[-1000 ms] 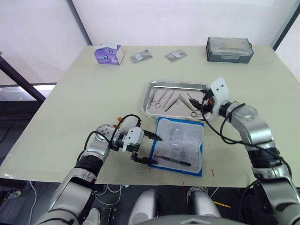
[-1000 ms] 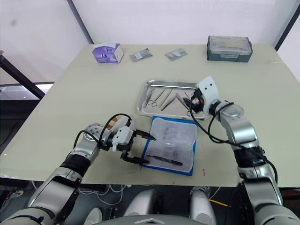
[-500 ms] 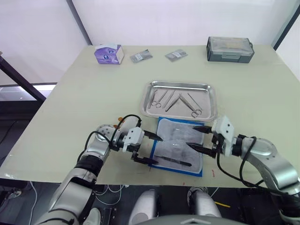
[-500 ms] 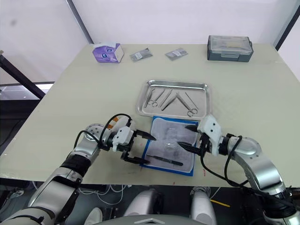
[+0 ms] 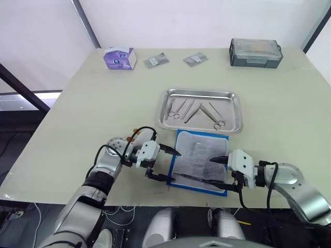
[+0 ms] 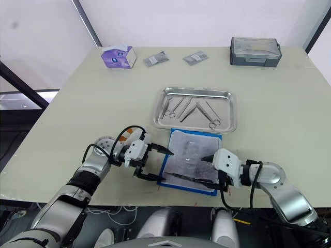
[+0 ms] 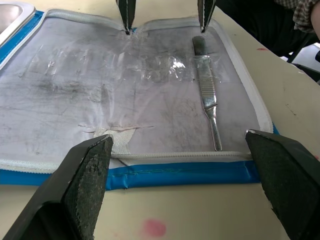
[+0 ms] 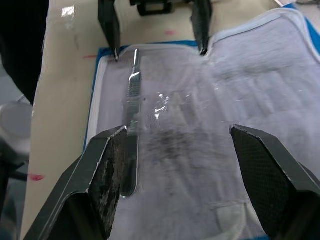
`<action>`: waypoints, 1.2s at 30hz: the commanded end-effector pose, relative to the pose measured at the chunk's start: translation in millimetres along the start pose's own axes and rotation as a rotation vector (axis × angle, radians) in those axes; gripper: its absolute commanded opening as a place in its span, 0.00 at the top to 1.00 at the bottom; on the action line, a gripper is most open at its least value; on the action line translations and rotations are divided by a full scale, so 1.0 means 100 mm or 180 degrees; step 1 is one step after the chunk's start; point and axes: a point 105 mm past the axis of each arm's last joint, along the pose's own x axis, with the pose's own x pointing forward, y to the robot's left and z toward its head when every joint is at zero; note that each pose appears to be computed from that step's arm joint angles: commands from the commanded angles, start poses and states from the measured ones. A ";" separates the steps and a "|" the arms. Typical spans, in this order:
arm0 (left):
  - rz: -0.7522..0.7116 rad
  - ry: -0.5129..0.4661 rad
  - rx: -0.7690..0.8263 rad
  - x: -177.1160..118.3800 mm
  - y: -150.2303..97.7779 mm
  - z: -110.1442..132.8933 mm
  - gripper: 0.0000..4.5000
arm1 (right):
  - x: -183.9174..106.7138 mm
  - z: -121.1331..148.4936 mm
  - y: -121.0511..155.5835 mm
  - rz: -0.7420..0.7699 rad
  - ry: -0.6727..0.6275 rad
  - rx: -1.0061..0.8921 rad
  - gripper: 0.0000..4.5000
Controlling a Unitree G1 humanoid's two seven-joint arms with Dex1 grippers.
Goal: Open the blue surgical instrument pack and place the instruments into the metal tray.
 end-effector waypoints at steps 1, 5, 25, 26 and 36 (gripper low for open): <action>-0.0130 0.0487 -0.0516 -0.06 -0.26 -0.42 0.00 | -0.01 -0.01 0.05 0.0071 0.0026 -0.0106 0.24; -0.0136 0.0488 -0.0515 -0.06 -0.26 -0.42 0.00 | -0.02 -0.06 0.07 0.0107 0.0086 -0.0131 0.24; -0.0149 0.0502 -0.0506 -0.07 -0.25 -0.42 0.00 | 0.04 -0.43 0.14 0.0143 0.0258 0.0004 0.84; -0.0150 0.0503 -0.0505 -0.07 -0.25 -0.42 0.00 | 0.04 -0.44 0.14 0.0145 0.0266 0.0003 0.95; -0.0147 0.0485 -0.0500 -0.05 -0.25 -0.41 0.00 | 0.00 -0.27 0.08 0.0161 0.0152 -0.0163 0.99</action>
